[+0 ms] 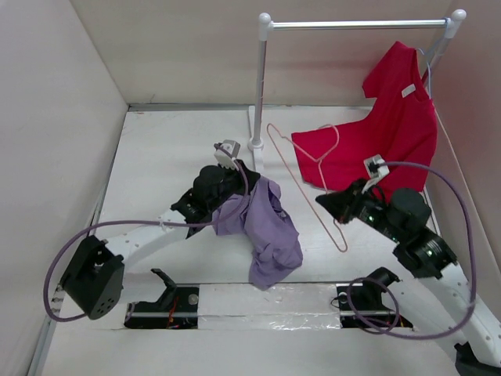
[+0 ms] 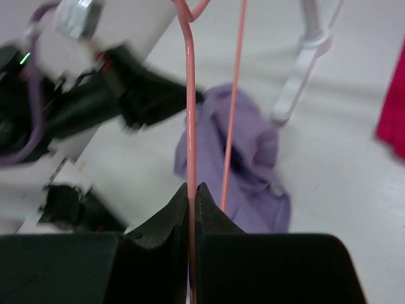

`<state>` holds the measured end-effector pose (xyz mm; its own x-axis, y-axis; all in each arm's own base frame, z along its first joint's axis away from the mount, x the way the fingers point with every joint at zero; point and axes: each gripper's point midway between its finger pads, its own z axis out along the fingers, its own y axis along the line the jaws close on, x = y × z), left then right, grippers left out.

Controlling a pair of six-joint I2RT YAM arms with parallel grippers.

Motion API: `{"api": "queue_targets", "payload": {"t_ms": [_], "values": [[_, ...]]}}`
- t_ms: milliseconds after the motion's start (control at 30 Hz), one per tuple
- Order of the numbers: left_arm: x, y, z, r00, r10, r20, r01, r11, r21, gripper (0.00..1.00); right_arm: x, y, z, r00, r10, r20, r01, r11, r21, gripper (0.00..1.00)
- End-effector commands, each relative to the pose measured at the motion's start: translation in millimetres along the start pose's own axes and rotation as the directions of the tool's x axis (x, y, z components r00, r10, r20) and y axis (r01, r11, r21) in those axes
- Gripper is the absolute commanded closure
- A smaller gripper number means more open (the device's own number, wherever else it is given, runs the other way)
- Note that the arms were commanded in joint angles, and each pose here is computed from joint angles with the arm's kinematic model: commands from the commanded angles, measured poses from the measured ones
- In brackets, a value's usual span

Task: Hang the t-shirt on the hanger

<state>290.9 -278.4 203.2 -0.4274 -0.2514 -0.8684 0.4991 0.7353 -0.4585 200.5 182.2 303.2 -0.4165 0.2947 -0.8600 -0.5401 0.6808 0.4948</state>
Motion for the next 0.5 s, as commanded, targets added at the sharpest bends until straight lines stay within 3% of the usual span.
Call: {"api": "queue_targets", "payload": {"t_ms": [0, 167, 467], "values": [[-62, 5, 22, 0.989, -0.033, 0.142, 0.034, 0.999, -0.001, 1.00, 16, 17, -36, 0.997, 0.054, -0.056, -0.055, 0.998, -0.019, 1.00], [-74, 36, 43, 0.985, -0.104, 0.138, 0.104, 0.995, 0.007, 1.00, 27, 34, -71, 0.986, 0.074, -0.147, -0.081, 0.996, -0.042, 1.00], [-74, 31, 51, 0.985, -0.115, 0.130, 0.111, 0.993, 0.038, 1.00, 50, 16, -94, 0.958, 0.071, -0.276, -0.053, 0.996, 0.071, 1.00]]}}
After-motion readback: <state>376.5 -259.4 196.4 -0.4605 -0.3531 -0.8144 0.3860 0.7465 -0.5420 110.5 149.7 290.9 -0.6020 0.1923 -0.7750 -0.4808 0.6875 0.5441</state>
